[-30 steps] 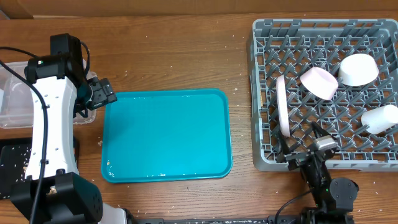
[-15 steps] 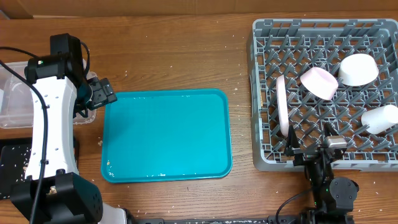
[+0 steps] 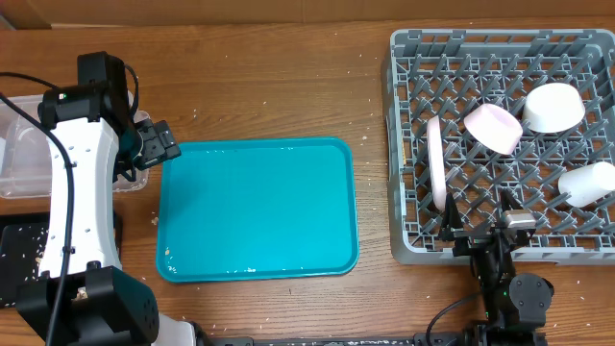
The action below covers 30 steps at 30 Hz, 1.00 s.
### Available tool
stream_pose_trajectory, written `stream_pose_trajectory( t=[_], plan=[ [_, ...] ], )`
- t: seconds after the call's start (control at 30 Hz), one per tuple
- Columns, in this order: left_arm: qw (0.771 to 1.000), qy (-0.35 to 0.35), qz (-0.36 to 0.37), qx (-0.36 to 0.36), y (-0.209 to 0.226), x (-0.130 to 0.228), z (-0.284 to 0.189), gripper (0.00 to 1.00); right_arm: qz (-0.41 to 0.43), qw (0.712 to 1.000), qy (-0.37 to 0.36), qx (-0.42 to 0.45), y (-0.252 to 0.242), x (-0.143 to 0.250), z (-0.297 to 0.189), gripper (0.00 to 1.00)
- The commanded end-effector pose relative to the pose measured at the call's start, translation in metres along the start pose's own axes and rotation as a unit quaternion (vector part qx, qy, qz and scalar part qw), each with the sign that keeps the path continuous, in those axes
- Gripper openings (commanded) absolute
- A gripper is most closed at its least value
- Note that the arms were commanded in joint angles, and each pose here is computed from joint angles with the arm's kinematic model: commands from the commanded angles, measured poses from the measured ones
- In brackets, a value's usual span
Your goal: Sort waste into correct bins and load items into the dishwasher
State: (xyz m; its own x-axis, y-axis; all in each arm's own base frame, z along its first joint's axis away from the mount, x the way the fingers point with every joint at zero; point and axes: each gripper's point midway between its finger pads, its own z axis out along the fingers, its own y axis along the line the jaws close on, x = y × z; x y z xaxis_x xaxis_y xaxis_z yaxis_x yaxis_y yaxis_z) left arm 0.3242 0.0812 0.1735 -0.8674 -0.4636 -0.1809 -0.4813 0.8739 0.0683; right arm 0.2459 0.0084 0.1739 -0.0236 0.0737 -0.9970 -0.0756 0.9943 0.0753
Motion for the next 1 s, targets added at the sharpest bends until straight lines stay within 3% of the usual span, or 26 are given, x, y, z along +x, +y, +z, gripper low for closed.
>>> stream_pose_trajectory(
  t=[0.0,0.4,0.57,0.83,0.97],
  plan=[
    [1.0,0.0,0.001,-0.005,0.001,-0.001,0.001,1.0,0.004,1.0,-0.002,0.006,-0.002,0.002,0.0,1.0],
    [1.0,0.003,0.004,-0.007,0.002,0.001,0.001,1.0,0.004,1.0,-0.002,0.006,-0.002,0.002,0.0,1.0],
    [0.999,0.023,-0.002,0.043,-0.008,0.025,-0.016,1.0,0.004,1.0,-0.002,0.006,-0.002,0.002,0.0,1.0],
    [0.987,-0.121,-0.011,0.1,-0.009,0.036,-0.014,1.0,0.004,1.0,-0.002,0.006,-0.002,0.002,0.0,1.0],
    [0.97,-0.186,0.04,0.151,-0.018,0.058,-0.005,1.0,0.004,1.0,-0.002,0.006,-0.002,0.002,0.0,1.0]
  ],
)
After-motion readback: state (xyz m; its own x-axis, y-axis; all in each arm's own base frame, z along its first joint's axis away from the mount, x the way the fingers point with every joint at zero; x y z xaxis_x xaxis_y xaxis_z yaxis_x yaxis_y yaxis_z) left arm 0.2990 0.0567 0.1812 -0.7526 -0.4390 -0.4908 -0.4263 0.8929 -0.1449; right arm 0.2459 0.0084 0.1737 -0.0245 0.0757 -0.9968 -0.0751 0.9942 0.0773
